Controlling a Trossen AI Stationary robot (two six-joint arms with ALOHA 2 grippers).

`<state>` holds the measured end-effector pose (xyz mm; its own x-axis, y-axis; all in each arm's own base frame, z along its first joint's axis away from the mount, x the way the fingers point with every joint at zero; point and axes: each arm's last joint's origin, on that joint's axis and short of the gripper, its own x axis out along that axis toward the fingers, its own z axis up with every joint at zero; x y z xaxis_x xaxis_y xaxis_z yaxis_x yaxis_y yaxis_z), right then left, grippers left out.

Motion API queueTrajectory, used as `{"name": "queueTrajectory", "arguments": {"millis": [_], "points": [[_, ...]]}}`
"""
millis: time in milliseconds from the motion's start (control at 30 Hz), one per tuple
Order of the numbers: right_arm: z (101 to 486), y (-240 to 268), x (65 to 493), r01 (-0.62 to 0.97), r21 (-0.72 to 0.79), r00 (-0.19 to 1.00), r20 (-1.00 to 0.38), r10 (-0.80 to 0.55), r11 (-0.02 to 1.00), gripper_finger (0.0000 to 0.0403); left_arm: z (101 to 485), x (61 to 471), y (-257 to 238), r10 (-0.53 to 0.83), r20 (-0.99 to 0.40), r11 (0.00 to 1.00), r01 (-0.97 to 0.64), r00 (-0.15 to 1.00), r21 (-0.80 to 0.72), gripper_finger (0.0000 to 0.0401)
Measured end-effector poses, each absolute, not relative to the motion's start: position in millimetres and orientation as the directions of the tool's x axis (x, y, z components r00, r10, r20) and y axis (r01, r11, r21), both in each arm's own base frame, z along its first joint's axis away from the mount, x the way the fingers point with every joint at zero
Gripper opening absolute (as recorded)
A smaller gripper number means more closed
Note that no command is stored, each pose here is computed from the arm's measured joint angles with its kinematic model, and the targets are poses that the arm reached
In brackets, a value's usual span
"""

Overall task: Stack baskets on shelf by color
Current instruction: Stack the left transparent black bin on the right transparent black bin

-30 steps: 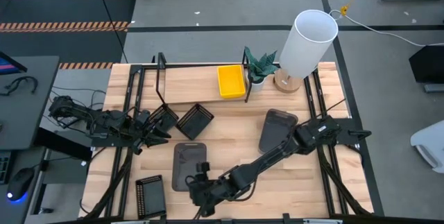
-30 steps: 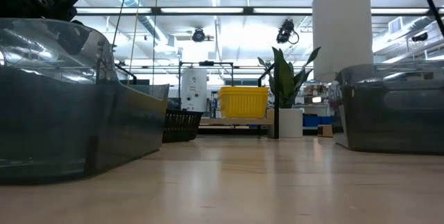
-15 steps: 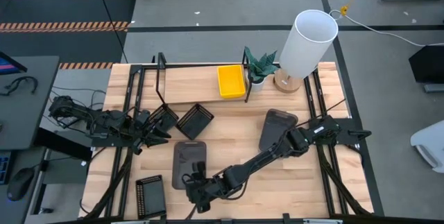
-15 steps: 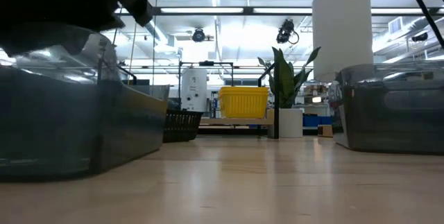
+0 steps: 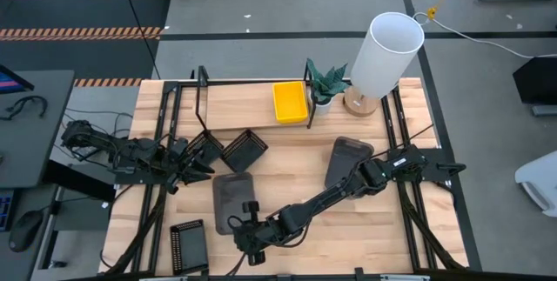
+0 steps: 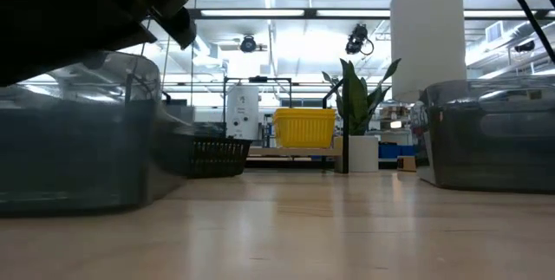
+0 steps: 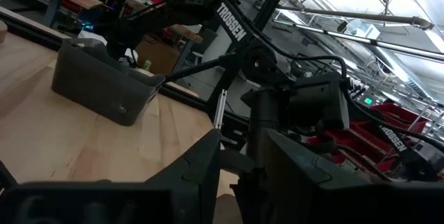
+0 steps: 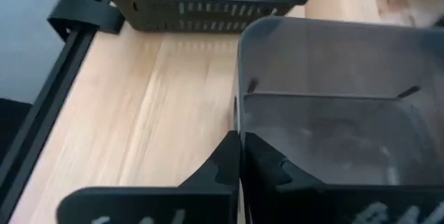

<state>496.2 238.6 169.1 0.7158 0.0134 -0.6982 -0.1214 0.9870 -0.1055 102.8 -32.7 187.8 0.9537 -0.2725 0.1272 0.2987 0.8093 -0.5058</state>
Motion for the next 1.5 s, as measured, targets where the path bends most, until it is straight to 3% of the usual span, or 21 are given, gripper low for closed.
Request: {"name": "queueTrajectory", "arguments": {"millis": [167,367,700,1267,1500], "points": [[175.1,246.1,487.9,-0.129,-0.116,0.702,-0.712,0.008,0.985,0.0007,187.8,102.8,-32.6,-0.272,0.127,0.809,0.299,0.954,-0.506,0.0117],[190.9,253.5,473.0,-0.072,-0.206,0.701,-0.706,-0.098,0.976,0.0005,187.8,102.8,-32.7,-0.273,0.127,0.809,0.299,0.954,-0.506,0.0117],[234.2,258.0,441.1,-0.009,-0.247,0.678,-0.714,-0.176,0.969,0.0004,188.0,102.8,-32.7,-0.272,0.129,0.809,0.299,0.954,-0.506,0.0117],[290.8,236.5,356.5,0.172,-0.379,0.404,-0.814,-0.416,0.909,0.0007,188.0,102.8,-32.7,-0.272,0.128,0.809,0.299,0.954,-0.506,0.0117],[316.4,239.6,321.8,0.226,-0.357,0.413,-0.808,-0.421,0.906,0.0007,187.9,102.8,-32.7,-0.272,0.128,0.809,0.299,0.954,-0.506,0.0117]]}}
